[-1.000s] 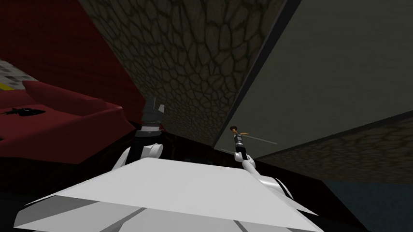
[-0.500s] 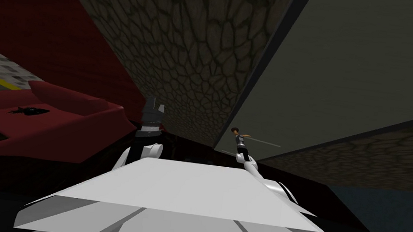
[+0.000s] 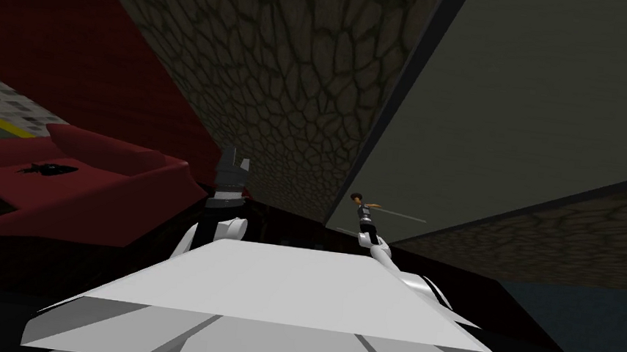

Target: Pull the door open

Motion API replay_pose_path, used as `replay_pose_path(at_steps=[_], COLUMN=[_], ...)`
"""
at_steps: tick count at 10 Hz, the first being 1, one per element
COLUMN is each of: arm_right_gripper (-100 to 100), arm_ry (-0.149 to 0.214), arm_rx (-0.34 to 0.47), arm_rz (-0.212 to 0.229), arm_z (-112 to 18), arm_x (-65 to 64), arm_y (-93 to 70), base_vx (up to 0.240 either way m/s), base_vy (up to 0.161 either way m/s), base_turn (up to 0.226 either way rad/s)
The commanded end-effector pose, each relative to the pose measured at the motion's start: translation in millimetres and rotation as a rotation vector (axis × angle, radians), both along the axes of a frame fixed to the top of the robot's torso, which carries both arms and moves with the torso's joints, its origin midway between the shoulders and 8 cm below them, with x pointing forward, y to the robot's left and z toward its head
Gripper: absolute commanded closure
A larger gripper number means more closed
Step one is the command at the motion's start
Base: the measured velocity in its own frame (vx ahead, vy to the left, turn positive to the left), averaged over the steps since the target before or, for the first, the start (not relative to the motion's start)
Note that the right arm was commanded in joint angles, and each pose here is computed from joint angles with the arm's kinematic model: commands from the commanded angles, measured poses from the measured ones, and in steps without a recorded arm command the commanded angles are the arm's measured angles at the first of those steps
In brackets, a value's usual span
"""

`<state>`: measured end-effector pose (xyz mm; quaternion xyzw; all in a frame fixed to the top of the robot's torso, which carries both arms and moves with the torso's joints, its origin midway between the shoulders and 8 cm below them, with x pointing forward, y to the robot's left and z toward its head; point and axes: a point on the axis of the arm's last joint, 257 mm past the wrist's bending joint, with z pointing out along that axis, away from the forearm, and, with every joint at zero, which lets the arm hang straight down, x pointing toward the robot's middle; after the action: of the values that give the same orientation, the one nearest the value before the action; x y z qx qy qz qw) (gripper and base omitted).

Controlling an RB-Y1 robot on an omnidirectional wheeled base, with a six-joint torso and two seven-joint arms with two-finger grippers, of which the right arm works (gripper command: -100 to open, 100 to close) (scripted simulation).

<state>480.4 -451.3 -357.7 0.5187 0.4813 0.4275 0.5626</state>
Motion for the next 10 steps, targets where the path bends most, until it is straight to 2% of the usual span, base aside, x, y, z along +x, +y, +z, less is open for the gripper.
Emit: replay_pose_path(at_steps=[1, 9, 10], arm_right_gripper=[100, 100, 100], arm_ry=[-0.002, -0.001, 0.004], arm_rx=[-0.002, -0.004, -0.001], arm_rz=[0.021, 0.124, 0.118], arm_z=[1.0, 3.0, -0.1], arm_x=[-2.4, -15.5, -15.0], arm_y=[0.9, 7.5, 8.9], base_vx=[-0.12, -0.205, -0.089], base_vy=[-0.061, -0.075, -0.023], base_turn=[0.115, 0.127, 0.032])
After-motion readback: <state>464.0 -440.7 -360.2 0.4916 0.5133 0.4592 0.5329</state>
